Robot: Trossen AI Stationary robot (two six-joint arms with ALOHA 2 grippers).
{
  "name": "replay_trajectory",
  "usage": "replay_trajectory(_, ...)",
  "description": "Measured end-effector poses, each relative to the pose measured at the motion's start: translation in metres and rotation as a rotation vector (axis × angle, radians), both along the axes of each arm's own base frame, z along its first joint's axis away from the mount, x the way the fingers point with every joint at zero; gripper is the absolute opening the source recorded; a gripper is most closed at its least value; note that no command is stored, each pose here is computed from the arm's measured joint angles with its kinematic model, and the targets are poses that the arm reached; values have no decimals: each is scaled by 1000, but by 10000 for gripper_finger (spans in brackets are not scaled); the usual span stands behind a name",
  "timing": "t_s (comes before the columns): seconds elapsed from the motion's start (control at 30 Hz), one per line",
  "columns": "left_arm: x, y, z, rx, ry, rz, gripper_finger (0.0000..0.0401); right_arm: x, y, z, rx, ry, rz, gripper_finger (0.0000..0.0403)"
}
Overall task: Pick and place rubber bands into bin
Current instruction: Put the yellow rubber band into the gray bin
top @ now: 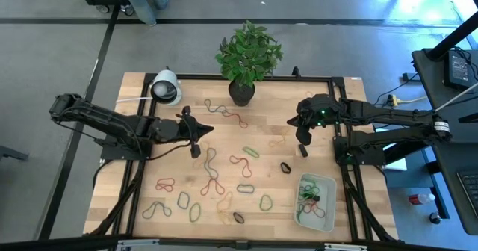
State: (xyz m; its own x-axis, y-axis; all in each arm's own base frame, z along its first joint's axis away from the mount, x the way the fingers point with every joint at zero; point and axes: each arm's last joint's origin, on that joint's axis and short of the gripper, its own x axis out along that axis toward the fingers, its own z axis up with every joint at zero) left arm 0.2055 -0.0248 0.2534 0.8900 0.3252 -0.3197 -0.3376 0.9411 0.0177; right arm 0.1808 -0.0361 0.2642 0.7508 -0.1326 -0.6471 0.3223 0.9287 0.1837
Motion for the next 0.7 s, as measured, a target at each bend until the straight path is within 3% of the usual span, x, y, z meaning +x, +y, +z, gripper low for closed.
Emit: replay_trajectory(0.7, 0, 0, 0, 0, 1, 1, 1, 3, -1, 4, -34, -47, 19, 4)
